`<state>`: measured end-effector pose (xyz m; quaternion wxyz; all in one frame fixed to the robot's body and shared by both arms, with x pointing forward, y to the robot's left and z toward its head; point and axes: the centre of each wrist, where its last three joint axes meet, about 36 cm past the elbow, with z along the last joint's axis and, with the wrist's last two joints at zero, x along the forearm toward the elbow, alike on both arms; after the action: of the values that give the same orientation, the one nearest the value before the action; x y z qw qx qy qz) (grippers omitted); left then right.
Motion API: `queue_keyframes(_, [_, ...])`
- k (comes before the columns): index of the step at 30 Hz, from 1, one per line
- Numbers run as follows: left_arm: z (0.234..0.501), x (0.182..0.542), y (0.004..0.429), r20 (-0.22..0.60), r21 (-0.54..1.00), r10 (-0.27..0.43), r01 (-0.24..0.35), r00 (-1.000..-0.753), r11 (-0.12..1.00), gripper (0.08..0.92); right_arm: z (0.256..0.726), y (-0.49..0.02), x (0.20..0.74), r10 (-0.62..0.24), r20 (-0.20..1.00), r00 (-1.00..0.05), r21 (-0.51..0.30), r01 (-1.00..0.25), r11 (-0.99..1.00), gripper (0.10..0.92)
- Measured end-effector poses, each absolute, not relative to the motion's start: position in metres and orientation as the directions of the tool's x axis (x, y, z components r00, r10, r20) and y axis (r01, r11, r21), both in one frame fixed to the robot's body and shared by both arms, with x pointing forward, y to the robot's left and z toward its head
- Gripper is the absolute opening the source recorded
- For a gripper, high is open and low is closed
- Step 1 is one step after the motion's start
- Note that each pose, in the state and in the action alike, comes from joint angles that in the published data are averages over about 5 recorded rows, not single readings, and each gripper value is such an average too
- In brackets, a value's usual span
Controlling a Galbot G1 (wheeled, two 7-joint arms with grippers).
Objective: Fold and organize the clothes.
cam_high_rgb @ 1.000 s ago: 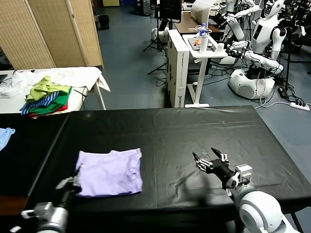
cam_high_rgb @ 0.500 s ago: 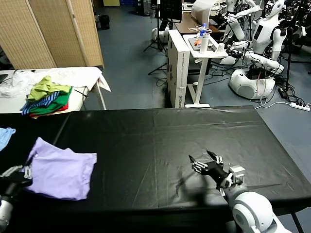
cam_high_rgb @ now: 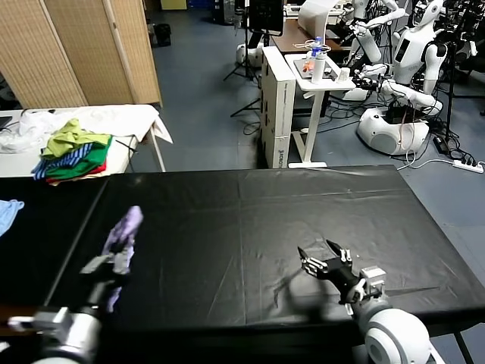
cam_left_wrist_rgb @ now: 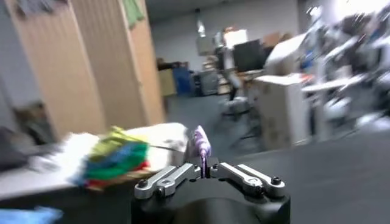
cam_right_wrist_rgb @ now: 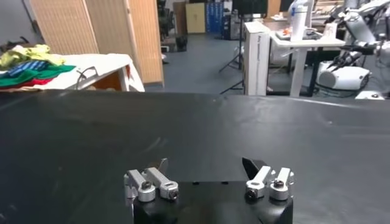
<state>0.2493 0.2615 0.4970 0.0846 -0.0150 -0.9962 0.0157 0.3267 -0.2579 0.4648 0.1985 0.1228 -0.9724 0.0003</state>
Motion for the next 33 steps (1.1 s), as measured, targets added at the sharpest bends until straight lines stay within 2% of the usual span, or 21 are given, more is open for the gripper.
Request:
queue_keyframes(6, [0.456, 0.259, 0.213, 0.216, -0.143, 0.086, 0.056, -0.972, 0.988, 0.175, 0.464, -0.257, 0.327, -0.239, 0.391, -0.889, 0.047, -0.240, 0.970, 0.907])
queue_keyframes(11, [0.428, 0.262, 0.171, 0.255, -0.177, 0.124, 0.080, -0.959, 0.981, 0.185, 0.465, -0.253, 0.330, -0.280, 0.406, -0.870, 0.077, -0.273, 0.959, 0.907])
queue_keyframes(14, [0.417, 0.261, 0.150, 0.268, -0.194, 0.147, 0.096, -0.952, 0.976, 0.291, 0.467, -0.249, 0.332, -0.320, 0.419, -0.850, 0.112, -0.301, 0.947, 0.907])
queue_keyframes(21, [0.417, 0.256, 0.137, 0.241, -0.217, 0.193, 0.141, -0.951, 0.966, 0.734, 0.471, -0.227, 0.339, -0.425, 0.458, -0.781, 0.225, -0.360, 0.905, 0.907])
queue_keyframes(24, [0.422, 0.258, 0.147, 0.203, -0.193, 0.176, 0.137, -0.963, 0.972, 0.865, 0.467, -0.211, 0.342, -0.472, 0.468, -0.747, 0.271, -0.387, 0.882, 0.907])
queue_keyframes(27, [0.427, 0.260, 0.164, 0.174, -0.150, 0.142, 0.117, -0.974, 0.982, 0.902, 0.459, -0.191, 0.345, -0.513, 0.475, -0.715, 0.302, -0.416, 0.858, 0.907])
queue_keyframes(33, [0.427, 0.259, 0.200, 0.154, -0.051, 0.065, 0.058, -0.986, 0.997, 0.907, 0.438, -0.149, 0.348, -0.574, 0.489, -0.657, 0.346, -0.458, 0.819, 0.907])
